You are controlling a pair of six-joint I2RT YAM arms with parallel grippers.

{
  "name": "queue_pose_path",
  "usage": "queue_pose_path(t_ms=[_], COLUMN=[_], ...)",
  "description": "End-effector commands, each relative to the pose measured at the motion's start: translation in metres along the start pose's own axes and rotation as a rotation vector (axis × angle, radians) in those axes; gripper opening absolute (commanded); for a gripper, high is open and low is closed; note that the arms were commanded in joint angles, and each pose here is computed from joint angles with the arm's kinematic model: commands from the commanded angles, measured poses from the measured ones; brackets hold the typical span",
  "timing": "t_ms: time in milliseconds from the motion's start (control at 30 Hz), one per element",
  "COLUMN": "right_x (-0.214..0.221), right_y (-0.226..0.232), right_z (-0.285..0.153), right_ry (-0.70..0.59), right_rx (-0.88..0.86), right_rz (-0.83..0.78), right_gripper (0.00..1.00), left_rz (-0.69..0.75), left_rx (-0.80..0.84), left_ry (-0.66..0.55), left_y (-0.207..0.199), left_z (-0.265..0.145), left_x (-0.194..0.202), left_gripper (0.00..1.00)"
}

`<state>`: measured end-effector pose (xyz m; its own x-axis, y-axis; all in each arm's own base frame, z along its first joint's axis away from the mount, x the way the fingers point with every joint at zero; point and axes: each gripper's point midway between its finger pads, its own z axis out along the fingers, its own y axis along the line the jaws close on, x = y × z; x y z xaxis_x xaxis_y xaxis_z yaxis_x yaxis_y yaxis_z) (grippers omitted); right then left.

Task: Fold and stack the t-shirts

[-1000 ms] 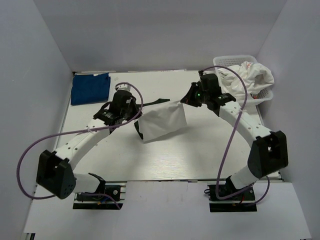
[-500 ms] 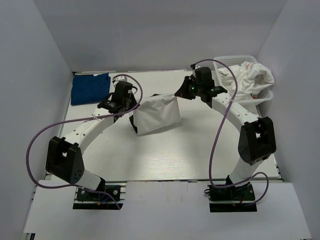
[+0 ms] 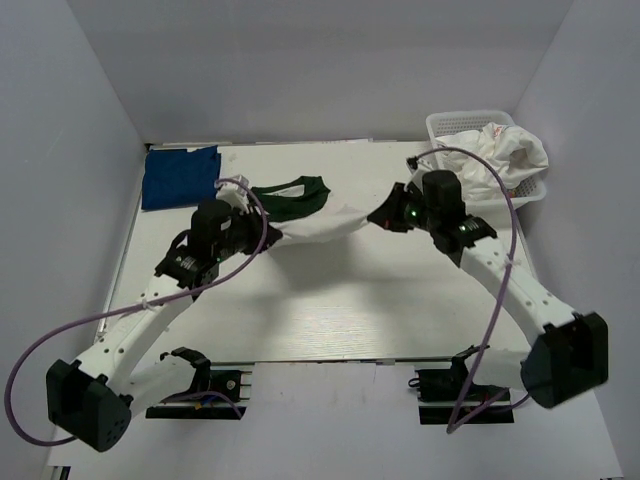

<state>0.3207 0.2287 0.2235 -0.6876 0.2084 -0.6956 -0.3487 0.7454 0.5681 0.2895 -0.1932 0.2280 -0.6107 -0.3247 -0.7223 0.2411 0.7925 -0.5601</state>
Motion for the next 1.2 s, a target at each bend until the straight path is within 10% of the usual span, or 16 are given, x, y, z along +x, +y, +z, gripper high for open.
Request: queue_pose_path(t_ms=[0, 167, 567, 1167], right_x=[0.034, 0.060, 0.006, -0.060], right_y=[-0.007, 0.001, 0.029, -0.005], right_z=[-0.027, -0.059, -0.069, 0.016], right_ry=[0.043, 0.079, -0.090, -0.121], right_rx=[0.016, -0.013, -0.052, 0.135], right_rz=[0.013, 0.041, 0.010, 0.113], right_gripper=[0.00, 0.00, 0.00, 0.00], left_rz=[-0.018, -0.077, -0.014, -0.073], left_rx=[0.174, 0.317, 0.403, -0.089], left_ry=[0.245, 0.394, 0.237, -0.007], left_y=[-0.012, -0.018, -0.056, 0.011], left_z=[-0.016, -0.044, -0.039, 0.049], left_x=[0.069, 0.125, 0.069, -0.029], left_gripper=[0.00, 0.00, 0.00, 0.00])
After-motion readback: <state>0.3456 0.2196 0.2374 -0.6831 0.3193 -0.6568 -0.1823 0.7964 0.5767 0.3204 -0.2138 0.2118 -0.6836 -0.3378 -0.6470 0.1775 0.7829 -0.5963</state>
